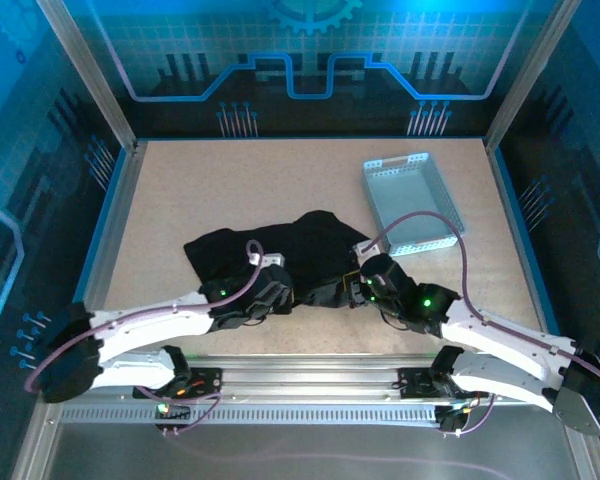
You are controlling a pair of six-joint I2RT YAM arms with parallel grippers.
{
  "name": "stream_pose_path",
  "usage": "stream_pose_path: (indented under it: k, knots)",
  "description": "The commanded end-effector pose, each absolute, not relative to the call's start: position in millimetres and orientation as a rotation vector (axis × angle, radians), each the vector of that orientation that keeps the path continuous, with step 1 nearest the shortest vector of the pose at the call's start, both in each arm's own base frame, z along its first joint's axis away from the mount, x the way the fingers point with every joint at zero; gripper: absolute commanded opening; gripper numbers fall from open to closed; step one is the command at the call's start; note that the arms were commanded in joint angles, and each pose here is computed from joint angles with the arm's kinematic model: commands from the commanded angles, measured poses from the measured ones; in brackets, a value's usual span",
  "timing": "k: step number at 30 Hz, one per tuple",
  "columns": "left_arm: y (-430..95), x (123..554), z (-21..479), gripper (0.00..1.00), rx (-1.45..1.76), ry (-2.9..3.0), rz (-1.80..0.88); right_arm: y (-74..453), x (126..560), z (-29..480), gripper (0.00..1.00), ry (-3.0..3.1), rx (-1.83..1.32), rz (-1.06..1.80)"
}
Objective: Fold the inside-out t-shirt
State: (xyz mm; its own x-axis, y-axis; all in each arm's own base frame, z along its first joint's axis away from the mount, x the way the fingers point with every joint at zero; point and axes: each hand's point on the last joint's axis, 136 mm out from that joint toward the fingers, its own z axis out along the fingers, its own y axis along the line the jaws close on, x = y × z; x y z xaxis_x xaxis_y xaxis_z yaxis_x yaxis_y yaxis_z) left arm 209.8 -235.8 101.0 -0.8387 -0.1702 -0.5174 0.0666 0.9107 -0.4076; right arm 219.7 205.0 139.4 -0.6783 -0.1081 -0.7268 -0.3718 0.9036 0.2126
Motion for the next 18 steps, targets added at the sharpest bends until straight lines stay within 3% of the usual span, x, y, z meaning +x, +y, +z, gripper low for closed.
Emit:
stream_pose_path:
  k: [1,5,7,12,14,16,18]
  knots:
    - [-215,227,140,0.00,-0.069,2.296,-0.512,184,236,149,0.00,2.303,-0.153,0.377]
    - [-208,247,188,0.00,-0.120,2.164,-0.626,198,234,161,0.00,2.259,-0.240,0.438]
    - [-205,256,184,0.00,-0.165,2.219,-0.615,211,231,168,0.00,2.220,-0.310,0.489]
    - [-170,264,163,0.00,-0.239,2.342,-0.295,227,226,174,0.00,2.178,-0.371,0.506]
    - [-170,265,158,0.00,-0.270,2.364,-0.358,219,230,169,0.00,2.197,-0.315,0.468]
    - [-181,263,158,0.40,-0.219,2.360,-0.476,214,234,169,0.00,2.207,-0.288,0.445]
    - [-179,258,159,0.51,-0.197,2.372,-0.478,200,239,173,0.00,2.220,-0.227,0.386]
